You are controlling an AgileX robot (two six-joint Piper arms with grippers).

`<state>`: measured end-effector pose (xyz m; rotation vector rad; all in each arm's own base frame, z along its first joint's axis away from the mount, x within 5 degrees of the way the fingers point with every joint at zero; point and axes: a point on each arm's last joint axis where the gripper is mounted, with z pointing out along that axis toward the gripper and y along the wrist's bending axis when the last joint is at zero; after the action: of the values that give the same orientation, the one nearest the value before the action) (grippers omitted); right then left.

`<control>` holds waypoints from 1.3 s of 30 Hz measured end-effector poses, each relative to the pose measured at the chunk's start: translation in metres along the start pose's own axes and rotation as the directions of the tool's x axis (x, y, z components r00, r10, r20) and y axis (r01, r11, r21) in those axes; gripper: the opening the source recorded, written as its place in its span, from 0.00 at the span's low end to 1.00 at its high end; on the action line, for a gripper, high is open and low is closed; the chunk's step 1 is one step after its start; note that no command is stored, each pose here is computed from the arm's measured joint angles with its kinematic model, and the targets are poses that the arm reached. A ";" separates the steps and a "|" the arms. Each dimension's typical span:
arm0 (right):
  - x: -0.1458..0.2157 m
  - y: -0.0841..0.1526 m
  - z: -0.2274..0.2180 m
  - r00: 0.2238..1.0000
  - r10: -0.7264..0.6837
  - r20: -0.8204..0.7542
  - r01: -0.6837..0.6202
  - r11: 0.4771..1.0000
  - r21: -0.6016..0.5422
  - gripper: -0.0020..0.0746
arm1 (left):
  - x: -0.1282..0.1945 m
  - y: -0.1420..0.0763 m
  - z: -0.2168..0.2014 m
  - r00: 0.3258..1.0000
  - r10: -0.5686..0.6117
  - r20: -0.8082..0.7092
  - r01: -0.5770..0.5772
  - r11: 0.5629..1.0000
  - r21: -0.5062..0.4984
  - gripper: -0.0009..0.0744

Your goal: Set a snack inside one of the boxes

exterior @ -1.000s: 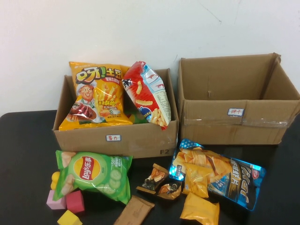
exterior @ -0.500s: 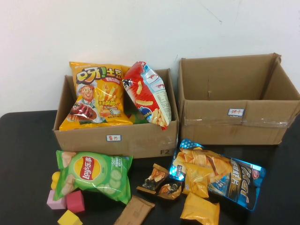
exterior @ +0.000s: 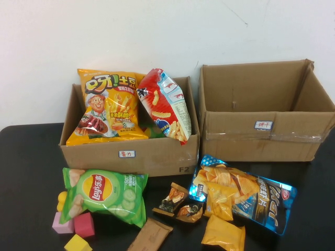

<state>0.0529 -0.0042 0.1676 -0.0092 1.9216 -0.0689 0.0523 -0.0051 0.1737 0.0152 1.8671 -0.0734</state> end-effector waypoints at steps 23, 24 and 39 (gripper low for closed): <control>0.000 0.001 -0.001 0.998 -0.068 0.014 0.068 0.998 -0.010 0.02 | 0.000 0.000 0.000 1.000 0.003 0.000 -0.003 1.000 0.000 0.01; 0.000 0.001 -0.001 0.998 -0.066 0.015 0.067 0.998 -0.011 0.02 | 0.000 0.000 0.000 1.000 0.003 0.000 -0.003 1.000 0.000 0.01; 0.000 0.002 -0.001 0.998 -0.065 0.015 0.066 0.998 -0.012 0.02 | 0.000 0.000 0.000 1.000 0.003 0.000 -0.003 1.000 0.000 0.01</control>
<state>0.0517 -0.0026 0.1680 -0.0811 1.9075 -0.1004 0.0523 -0.0051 0.1737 0.0175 1.8670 -0.0717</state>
